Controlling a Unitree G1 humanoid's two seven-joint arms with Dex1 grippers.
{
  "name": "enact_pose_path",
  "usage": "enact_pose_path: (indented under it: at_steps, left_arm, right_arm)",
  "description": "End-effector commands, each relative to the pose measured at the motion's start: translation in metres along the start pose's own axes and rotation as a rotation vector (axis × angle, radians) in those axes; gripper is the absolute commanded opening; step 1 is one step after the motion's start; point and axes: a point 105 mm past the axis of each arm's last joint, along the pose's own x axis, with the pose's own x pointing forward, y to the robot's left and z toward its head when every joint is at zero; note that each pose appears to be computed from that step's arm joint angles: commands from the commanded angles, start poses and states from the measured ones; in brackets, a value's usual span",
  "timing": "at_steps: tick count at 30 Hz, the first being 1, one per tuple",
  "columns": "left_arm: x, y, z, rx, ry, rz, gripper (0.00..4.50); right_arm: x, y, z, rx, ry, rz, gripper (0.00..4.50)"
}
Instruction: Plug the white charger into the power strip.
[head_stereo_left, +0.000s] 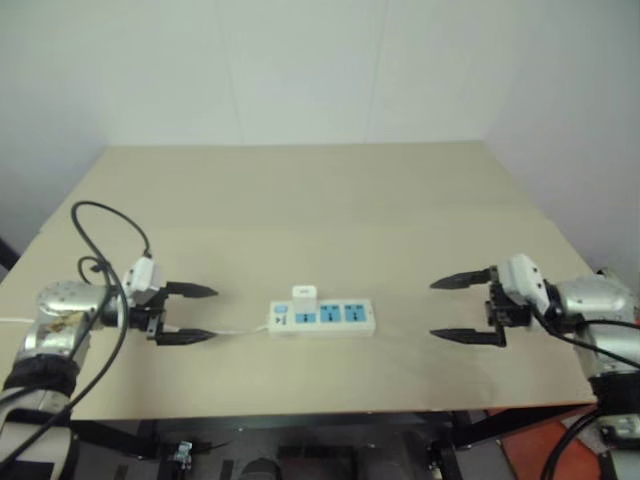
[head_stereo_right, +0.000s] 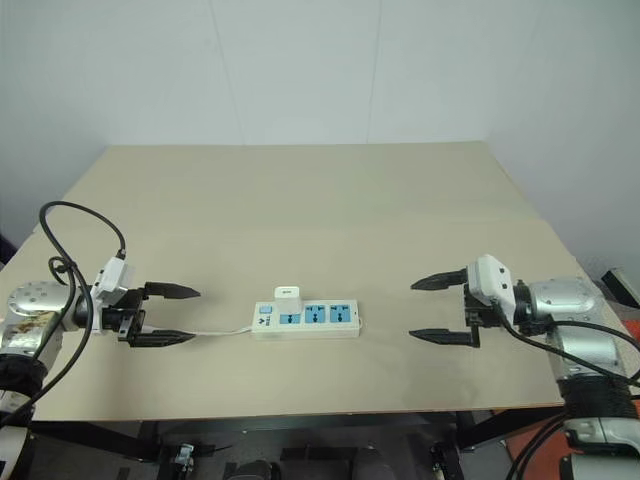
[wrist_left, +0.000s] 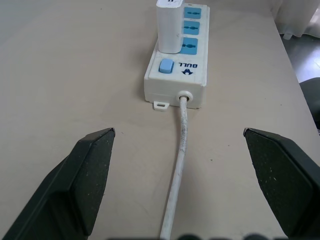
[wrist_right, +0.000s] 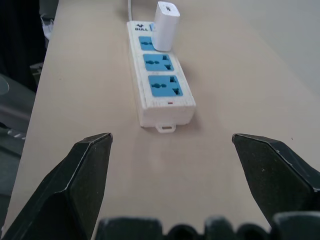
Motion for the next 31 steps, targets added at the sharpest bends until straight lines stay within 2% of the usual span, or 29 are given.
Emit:
enact_pose_path:
  at_steps: [1, 15, 31]
  left_arm:
    - [0.004, 0.0, 0.007, 0.033, -0.031, -0.013, 4.48]
    - [0.013, -0.002, 0.004, 0.023, -0.06, -0.022, 4.48]
    - [0.016, 0.002, 0.001, 0.025, -0.085, 0.006, 4.48]
  right_arm:
    - [-0.005, 0.003, 0.004, -0.035, 0.03, 0.007, 4.5]
    - [-0.012, 0.012, -0.012, -0.01, 0.119, -0.013, 4.5]
    - [-0.008, 0.021, -0.013, 0.006, 0.109, -0.041, 4.5]
